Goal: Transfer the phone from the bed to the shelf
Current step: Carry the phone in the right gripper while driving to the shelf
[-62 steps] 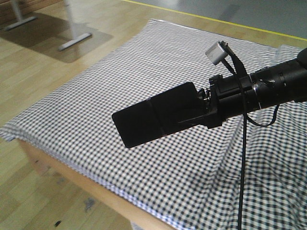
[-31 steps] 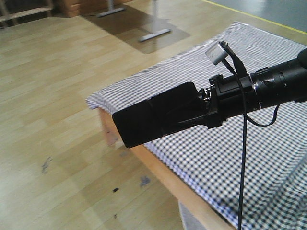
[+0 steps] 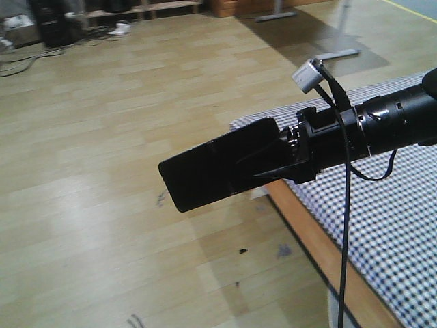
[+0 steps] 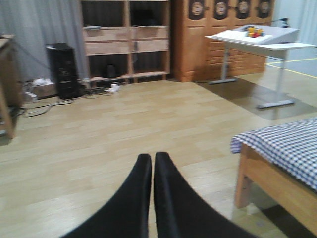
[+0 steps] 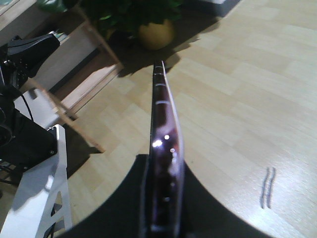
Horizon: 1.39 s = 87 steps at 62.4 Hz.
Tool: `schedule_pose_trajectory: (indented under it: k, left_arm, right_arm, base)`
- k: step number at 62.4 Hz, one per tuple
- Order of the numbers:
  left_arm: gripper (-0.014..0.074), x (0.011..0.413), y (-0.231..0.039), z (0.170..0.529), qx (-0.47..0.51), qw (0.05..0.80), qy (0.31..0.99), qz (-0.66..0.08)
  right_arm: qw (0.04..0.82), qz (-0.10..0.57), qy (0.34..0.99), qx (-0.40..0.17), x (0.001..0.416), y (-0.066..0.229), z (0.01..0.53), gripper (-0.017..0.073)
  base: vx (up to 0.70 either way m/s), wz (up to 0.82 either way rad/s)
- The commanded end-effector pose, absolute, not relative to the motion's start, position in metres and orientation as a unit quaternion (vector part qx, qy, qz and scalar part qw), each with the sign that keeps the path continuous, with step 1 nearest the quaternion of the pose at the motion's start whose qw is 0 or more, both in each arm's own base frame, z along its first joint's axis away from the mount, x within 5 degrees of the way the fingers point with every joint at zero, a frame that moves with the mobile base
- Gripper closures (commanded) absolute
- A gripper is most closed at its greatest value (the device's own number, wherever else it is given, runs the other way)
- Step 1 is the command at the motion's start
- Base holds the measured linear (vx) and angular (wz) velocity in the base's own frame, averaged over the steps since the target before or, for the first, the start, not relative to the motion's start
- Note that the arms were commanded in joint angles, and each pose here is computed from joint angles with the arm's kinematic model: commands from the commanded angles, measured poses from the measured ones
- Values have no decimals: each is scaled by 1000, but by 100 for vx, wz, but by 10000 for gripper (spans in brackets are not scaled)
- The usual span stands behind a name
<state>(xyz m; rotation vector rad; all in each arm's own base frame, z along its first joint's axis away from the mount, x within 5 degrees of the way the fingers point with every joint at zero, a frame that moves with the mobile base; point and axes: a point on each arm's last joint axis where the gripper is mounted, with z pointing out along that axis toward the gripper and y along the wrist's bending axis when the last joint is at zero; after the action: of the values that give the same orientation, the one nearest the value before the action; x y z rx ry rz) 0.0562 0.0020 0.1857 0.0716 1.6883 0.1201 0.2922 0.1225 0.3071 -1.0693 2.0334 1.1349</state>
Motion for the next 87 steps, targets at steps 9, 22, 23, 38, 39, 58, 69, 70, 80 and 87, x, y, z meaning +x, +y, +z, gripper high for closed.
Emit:
schedule_pose_trajectory:
  k: [9,22,23,38,39,58,69,70,80,87]
  left_arm:
    - [592,55,2,200,26,702,710,50]
    - [592,55,2,200,26,702,710,50]
    - [592,55,2,200,26,702,710,50]
    - [592,55,2,200,26,702,710,50]
    - [592,55,2,200,26,702,710,50]
    - [592,55,2,200,26,702,710,50]
    - [592,55,2,200,26,702,710,50]
    - [592,55,2,200,26,702,710,50]
    - [592,55,2,200,26,702,710,50]
    - [592,55,2,200,26,702,710,50]
  right_arm:
    - [304,466,724,-408,281,125,334,561]
    - [304,466,724,-409,281,125,334,561]
    - [304,466,724,-409,281,125,334,561]
    - [304,466,724,-409,281,125,334,561]
    - [304,466,724,-409,281,125,334,561]
    - [304,466,724,-408,281,125,334,561]
    - [304,466,724,-408,281,125,334,561]
    - [304,466,724,-408,281,125,334,561]
    - [304,466,724,-409,281,125,334,561]
    - [304,466,724,-409,281,125,334,561]
  base:
    - [-16,59]
    - [-13,43]
    - [-11,33]
    - [-7,25]
    - [-3,17]
    - [2,7]
    - [9,7]
    - [11,10]
    - [12,12]
    - [15,13]
